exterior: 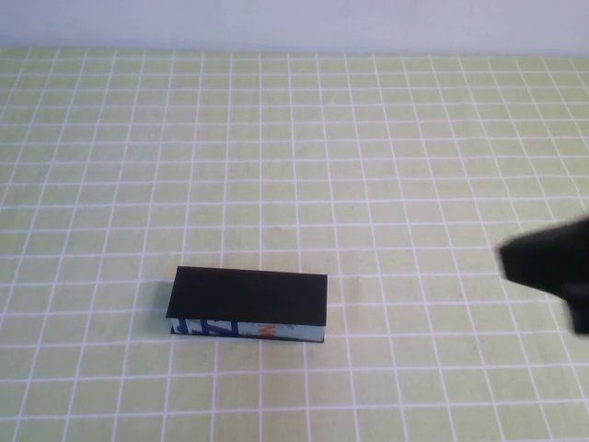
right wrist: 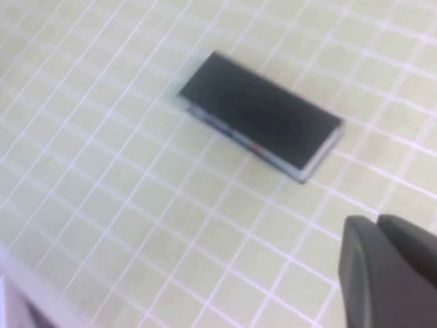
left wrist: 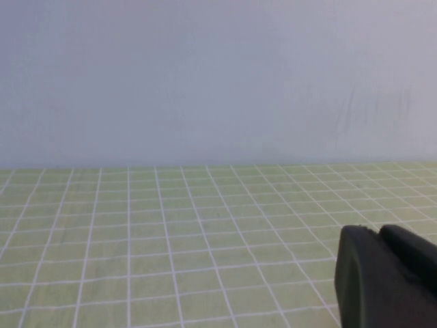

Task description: Return glasses to glasses case

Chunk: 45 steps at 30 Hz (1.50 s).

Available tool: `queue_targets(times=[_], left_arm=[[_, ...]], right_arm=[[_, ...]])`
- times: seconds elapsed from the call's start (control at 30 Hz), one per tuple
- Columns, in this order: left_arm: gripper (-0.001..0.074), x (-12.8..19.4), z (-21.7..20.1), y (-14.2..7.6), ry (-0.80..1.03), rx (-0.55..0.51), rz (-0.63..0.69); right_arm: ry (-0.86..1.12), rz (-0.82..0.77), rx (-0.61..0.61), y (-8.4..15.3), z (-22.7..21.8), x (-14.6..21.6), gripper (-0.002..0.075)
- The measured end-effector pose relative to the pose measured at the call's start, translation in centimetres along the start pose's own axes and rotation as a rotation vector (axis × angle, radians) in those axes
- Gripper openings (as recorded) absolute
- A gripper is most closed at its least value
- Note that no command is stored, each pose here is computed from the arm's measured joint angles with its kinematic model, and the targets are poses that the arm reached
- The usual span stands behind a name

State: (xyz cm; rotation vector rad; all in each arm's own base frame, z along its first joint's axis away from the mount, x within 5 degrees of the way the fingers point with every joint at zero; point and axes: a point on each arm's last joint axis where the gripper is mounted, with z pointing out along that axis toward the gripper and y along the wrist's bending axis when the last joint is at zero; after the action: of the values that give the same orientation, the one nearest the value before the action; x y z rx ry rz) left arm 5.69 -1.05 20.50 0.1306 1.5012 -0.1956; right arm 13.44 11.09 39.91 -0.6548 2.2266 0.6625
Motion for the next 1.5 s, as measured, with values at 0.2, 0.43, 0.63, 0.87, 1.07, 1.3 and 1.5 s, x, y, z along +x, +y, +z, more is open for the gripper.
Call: queue_targets(times=[0.2,0.43,0.63,0.87,1.07,1.3,1.5], left_arm=[[-0.0002,0.0,0.0,0.0,0.0,0.0,-0.001],[-0.0002,0.0,0.0,0.0,0.0,-0.002,-0.017],[-0.0002,0.0,0.0,0.0,0.0,-0.002,-0.018],[-0.0002,0.0,0.0,0.1,-0.001,-0.007,-0.018],[-0.0002,0.0,0.0,0.1,-0.002,-0.011,-0.02],[-0.0002,0.0,0.0,0.1,-0.003,-0.016,-0.022],[-0.0002,0.0,0.0,0.1,-0.003,-0.016,-0.023]], right_arm=[[-0.195,0.072,0.095,-0.7,-3.7,6.0,-0.0011],[-0.259,0.112,0.129,-2.1,-2.4,11.0,-0.0011],[-0.183,0.108,0.166,-3.0,-0.7,13.1,-0.0011],[-0.237,0.055,0.231,-4.0,0.2,13.5,-0.0011],[-0.445,0.086,0.445,-7.1,1.6,15.5,-0.0011],[-0.677,0.157,0.645,-9.2,2.3,20.9,-0.0011],[-0.775,0.164,0.641,-8.6,2.1,22.7,-0.0011]])
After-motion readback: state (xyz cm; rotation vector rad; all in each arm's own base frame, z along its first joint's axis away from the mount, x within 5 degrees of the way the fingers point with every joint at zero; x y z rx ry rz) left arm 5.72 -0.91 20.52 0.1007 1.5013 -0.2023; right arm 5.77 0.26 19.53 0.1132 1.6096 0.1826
